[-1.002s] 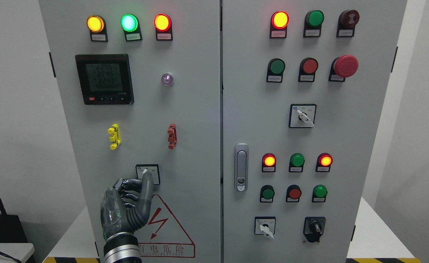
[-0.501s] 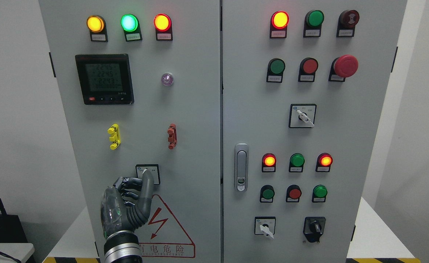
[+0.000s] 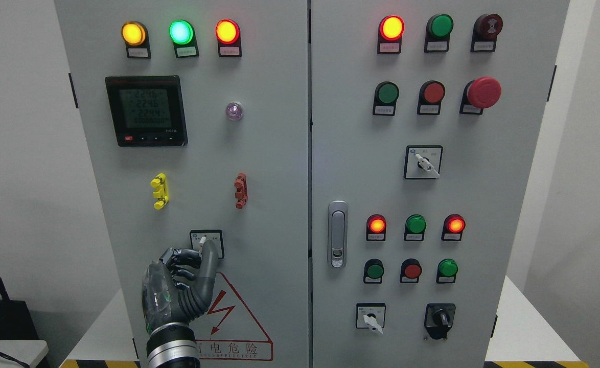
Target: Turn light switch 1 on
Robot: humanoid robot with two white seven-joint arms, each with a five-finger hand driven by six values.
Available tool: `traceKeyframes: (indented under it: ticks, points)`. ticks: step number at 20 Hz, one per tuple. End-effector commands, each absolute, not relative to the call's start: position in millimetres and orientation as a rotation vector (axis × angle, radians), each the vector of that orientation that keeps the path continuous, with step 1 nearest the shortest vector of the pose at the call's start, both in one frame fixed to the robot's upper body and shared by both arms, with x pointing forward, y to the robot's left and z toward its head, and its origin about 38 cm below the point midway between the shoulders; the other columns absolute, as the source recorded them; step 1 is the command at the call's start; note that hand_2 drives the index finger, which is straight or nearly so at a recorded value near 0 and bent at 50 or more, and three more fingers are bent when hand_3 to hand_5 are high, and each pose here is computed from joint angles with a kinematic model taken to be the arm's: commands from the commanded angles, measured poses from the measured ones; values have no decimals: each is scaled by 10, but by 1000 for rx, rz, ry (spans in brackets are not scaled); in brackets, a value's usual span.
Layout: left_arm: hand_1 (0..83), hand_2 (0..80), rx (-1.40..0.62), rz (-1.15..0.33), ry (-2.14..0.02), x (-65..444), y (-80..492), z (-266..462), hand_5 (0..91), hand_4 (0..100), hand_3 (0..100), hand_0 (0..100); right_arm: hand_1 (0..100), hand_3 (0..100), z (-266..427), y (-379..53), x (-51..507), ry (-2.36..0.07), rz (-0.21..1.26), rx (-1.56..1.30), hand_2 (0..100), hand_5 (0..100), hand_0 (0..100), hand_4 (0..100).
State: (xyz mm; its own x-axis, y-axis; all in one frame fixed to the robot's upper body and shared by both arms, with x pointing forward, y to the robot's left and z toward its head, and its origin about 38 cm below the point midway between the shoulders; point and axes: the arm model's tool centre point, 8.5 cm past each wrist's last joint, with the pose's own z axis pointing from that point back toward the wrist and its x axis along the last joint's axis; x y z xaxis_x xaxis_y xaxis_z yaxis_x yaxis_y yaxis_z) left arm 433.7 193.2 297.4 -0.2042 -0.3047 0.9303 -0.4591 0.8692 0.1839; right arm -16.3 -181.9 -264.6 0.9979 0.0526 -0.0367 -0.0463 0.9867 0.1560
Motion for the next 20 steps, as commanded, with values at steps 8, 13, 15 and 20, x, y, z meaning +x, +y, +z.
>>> traceKeyframes:
  ticks: [8, 13, 15, 20]
  points:
    - [448, 570, 586, 164, -1804, 4337, 1905, 2961, 743, 763, 707, 199, 389, 0, -2646, -1817, -161, 39, 33, 157, 0, 0, 120, 0]
    - [451, 571, 588, 162, -1802, 4352, 1893, 2976, 747, 764, 709, 199, 389, 0, -2646, -1817, -161, 39, 31, 157, 0, 0, 120, 0]
    - [450, 571, 590, 169, -1806, 4353, 1892, 2997, 748, 765, 709, 202, 389, 0, -2646, -1817, -161, 39, 31, 157, 0, 0, 120, 0]
    - [440, 572, 592, 174, -1806, 4351, 1891, 2998, 754, 767, 710, 213, 389, 0, -2646, -1817, -161, 39, 31, 157, 0, 0, 120, 0]
